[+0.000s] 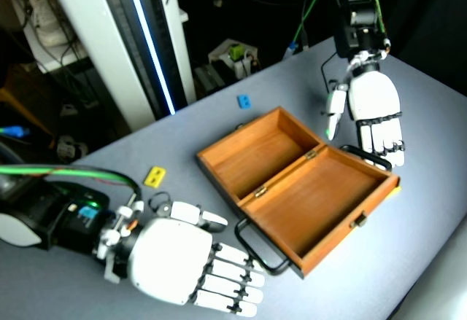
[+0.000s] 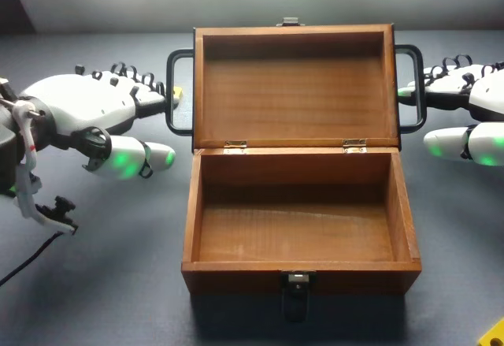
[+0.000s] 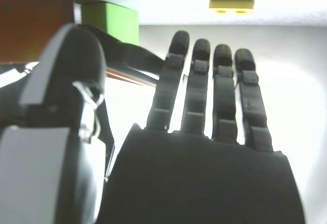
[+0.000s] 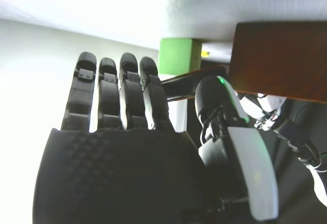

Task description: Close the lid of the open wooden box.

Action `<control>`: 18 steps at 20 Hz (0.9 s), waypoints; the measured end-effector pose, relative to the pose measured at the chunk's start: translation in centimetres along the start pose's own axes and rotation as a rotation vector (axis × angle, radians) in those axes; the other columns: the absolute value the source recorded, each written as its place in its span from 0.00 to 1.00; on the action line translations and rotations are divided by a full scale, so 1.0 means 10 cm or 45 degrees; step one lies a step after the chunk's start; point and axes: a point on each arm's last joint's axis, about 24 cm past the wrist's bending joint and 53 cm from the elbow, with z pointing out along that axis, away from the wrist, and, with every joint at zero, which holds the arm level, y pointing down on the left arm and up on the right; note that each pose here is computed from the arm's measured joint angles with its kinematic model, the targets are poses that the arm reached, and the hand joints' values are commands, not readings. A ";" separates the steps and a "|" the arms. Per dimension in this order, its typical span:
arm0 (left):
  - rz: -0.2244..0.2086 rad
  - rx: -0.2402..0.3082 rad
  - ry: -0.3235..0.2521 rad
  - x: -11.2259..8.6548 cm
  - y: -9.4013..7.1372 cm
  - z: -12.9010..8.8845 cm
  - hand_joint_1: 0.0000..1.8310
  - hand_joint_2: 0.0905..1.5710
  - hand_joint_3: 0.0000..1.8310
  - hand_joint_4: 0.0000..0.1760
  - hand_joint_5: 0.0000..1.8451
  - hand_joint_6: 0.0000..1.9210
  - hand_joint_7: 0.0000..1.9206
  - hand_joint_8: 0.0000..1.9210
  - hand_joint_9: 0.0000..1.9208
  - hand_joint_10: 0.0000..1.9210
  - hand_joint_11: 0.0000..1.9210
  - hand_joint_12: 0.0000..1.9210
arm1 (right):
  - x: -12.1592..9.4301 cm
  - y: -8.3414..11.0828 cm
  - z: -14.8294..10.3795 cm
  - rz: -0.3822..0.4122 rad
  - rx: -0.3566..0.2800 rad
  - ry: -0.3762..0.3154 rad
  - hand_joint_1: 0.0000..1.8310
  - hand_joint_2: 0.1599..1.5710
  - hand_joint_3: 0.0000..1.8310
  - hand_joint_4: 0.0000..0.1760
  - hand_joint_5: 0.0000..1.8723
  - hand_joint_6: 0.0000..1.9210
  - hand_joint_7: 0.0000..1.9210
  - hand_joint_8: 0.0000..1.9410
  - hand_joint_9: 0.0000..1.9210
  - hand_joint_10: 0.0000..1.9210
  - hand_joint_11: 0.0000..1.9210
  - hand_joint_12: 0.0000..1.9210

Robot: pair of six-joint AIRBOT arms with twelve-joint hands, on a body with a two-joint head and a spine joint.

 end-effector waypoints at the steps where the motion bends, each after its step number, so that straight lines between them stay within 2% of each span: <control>1: -0.010 0.009 -0.010 -0.01 -0.01 -0.02 0.00 0.84 0.00 0.00 0.04 0.00 0.01 0.00 0.00 0.00 0.02 0.01 | 0.00 0.03 -0.01 0.001 -0.010 -0.001 0.05 0.99 0.00 0.00 0.09 0.00 0.07 0.00 0.01 0.00 0.01 0.00; 4: -0.045 0.044 -0.060 -0.08 -0.07 -0.12 0.00 0.85 0.00 0.00 0.05 0.00 0.03 0.01 0.01 0.01 0.01 0.00 | -0.08 0.11 -0.05 0.015 -0.050 -0.025 0.05 0.97 0.00 0.00 0.09 0.00 0.07 0.00 0.01 0.00 0.02 0.00; 5: -0.053 0.060 -0.076 -0.10 -0.09 -0.16 0.00 0.84 0.00 0.00 0.05 0.00 0.03 0.00 0.03 0.00 0.03 0.01 | -0.10 0.14 -0.07 0.020 -0.065 -0.034 0.04 0.96 0.00 0.07 0.08 0.00 0.06 0.00 0.00 0.00 0.01 0.00; 6: -0.058 0.067 -0.082 -0.10 -0.10 -0.18 0.00 0.84 0.00 0.00 0.05 0.00 0.03 0.00 0.03 0.00 0.03 0.01 | -0.12 0.16 -0.07 0.028 -0.074 -0.043 0.04 0.96 0.00 0.07 0.08 0.00 0.06 0.00 0.00 0.00 0.01 0.00; 7: -0.065 0.088 -0.102 -0.13 -0.15 -0.22 0.00 0.85 0.00 0.00 0.05 0.00 0.03 0.00 0.02 0.00 0.03 0.01 | -0.12 0.19 -0.07 0.033 -0.086 -0.048 0.05 0.96 0.00 0.00 0.09 0.00 0.06 0.00 0.01 0.00 0.01 0.00; 8: -0.064 0.106 -0.109 -0.12 -0.19 -0.25 0.00 0.87 0.01 0.00 0.06 0.00 0.03 0.00 0.03 0.00 0.03 0.01 | -0.12 0.21 -0.07 0.037 -0.096 -0.050 0.05 0.94 0.00 0.05 0.09 0.00 0.07 0.00 0.01 0.00 0.02 0.01; 9: -0.067 0.122 -0.119 -0.13 -0.22 -0.28 0.00 0.86 0.00 0.00 0.05 0.00 0.04 0.00 0.03 0.00 0.02 0.01 | -0.10 0.25 -0.07 0.048 -0.109 -0.050 0.03 0.94 0.00 0.00 0.09 0.00 0.07 0.00 0.01 0.00 0.02 0.01; 14: -0.094 0.180 -0.168 -0.20 -0.33 -0.40 0.00 0.91 0.00 0.00 0.07 0.00 0.07 0.01 0.05 0.01 0.04 0.01 | -0.09 0.32 -0.08 0.051 -0.140 -0.052 0.05 0.93 0.00 0.00 0.10 0.00 0.07 0.00 0.02 0.00 0.03 0.01; 16: -0.095 0.195 -0.180 -0.20 -0.36 -0.45 0.00 0.91 0.00 0.00 0.10 0.00 0.10 0.00 0.08 0.01 0.06 0.03 | -0.09 0.34 -0.08 0.057 -0.148 -0.054 0.11 0.93 0.00 0.00 0.11 0.00 0.09 0.00 0.03 0.00 0.02 0.01; 18: -0.100 0.209 -0.193 -0.22 -0.37 -0.50 0.00 0.90 0.00 0.00 0.10 0.00 0.10 0.00 0.08 0.01 0.07 0.03 | -0.07 0.37 -0.09 0.064 -0.158 -0.051 0.13 0.94 0.00 0.00 0.11 0.00 0.09 0.00 0.02 0.00 0.02 0.00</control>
